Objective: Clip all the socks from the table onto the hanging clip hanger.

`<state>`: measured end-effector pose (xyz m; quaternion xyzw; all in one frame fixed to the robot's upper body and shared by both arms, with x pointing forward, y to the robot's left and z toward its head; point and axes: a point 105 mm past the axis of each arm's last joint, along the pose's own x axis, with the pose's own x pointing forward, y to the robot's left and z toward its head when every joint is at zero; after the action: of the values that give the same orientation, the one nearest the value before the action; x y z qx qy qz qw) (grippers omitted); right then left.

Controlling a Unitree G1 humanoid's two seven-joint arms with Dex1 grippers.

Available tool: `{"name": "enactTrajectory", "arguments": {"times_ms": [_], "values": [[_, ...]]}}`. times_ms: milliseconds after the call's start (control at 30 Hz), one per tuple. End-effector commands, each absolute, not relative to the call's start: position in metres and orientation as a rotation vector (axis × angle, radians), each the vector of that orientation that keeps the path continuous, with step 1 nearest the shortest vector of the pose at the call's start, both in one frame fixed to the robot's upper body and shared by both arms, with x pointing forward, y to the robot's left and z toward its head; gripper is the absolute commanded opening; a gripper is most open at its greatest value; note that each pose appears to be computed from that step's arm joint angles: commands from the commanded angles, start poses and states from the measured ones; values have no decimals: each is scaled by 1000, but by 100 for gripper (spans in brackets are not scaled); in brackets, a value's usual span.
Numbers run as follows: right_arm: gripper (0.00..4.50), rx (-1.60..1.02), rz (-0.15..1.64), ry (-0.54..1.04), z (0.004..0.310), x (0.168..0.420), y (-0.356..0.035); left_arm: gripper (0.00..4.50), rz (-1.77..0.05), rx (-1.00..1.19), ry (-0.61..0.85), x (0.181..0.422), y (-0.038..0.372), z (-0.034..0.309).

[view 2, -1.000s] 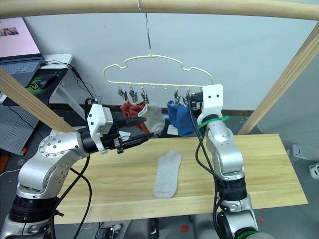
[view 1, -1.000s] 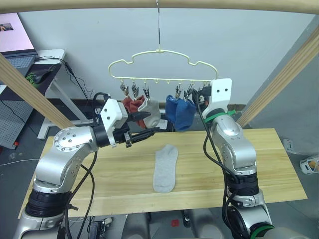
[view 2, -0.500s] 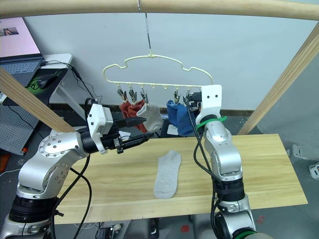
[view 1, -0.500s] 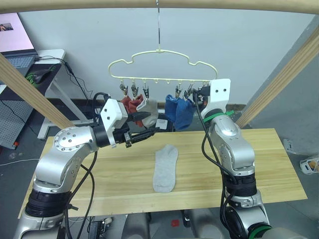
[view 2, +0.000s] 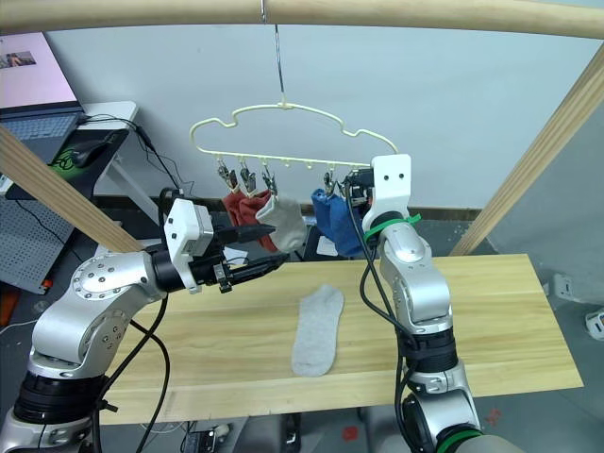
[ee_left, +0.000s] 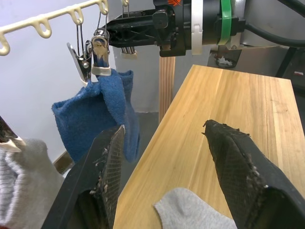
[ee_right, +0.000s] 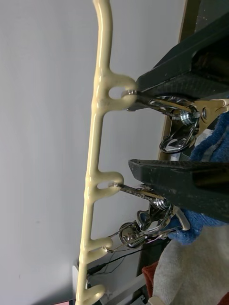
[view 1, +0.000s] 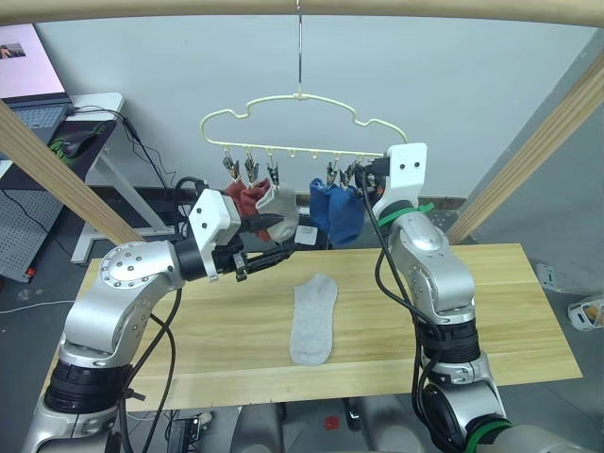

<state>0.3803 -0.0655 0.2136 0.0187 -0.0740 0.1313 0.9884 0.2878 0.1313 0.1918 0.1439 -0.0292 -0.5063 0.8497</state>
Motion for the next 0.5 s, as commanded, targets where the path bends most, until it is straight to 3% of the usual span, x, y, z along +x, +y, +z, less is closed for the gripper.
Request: {"name": "enactTrajectory", "arguments": {"times_ms": [33,133,367,500], "values": [[166,47,275,-219,231,377,-63,290,-1071,339,-112,281,130,203],[166,44,272,-222,231,377,-64,290,-1071,339,-112,281,129,203],[4,34,258,-232,233,377,-67,290,-1073,335,-113,281,129,203],[1,30,254,-236,234,377,-68,290,-1070,322,-111,282,129,203]]}}
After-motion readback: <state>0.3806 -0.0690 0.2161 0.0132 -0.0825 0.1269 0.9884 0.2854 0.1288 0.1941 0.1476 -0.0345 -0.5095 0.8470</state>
